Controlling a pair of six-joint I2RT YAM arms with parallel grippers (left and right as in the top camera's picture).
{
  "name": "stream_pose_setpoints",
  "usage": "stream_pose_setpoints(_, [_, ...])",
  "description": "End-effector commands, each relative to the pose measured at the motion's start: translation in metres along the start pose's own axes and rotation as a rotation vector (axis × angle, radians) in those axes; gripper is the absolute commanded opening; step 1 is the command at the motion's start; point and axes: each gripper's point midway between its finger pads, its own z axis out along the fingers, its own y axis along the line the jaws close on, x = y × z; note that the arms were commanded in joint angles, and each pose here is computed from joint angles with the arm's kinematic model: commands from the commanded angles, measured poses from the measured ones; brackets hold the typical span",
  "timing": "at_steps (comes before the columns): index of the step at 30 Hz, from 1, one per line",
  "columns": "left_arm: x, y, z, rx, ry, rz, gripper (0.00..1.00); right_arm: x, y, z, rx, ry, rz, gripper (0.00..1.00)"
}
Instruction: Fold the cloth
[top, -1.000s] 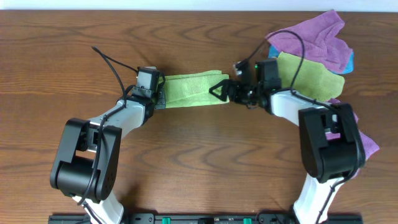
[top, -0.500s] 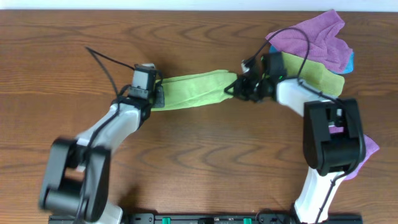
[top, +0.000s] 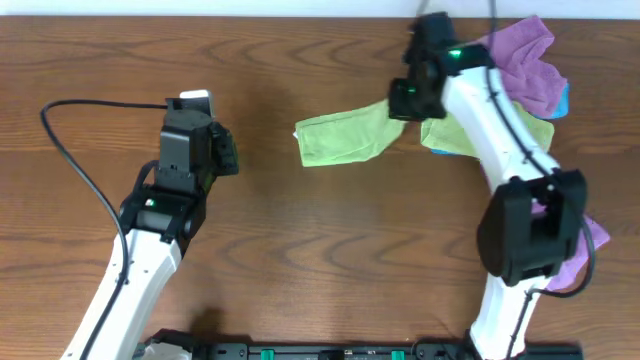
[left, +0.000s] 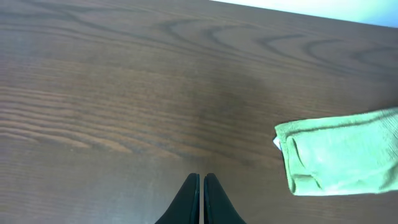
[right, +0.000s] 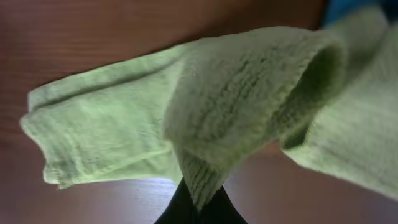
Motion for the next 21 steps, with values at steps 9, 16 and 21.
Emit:
stream_pose_setpoints(9, [-0.007,0.003,-0.017,0.0,-0.035,-0.018,0.05,0.041,0.099,0.038,0.192,-0.042,-0.4,0.01])
stream_pose_setpoints(16, [-0.008,0.004,-0.024,0.002,-0.046,-0.021,0.06,0.049,0.109,0.053,0.168,-0.02,-0.416,0.01])
stream_pose_setpoints(21, [-0.007,0.004,-0.024,0.001,-0.041,-0.021,0.06,0.06,0.14,0.055,-0.005,0.014,-0.415,0.06])
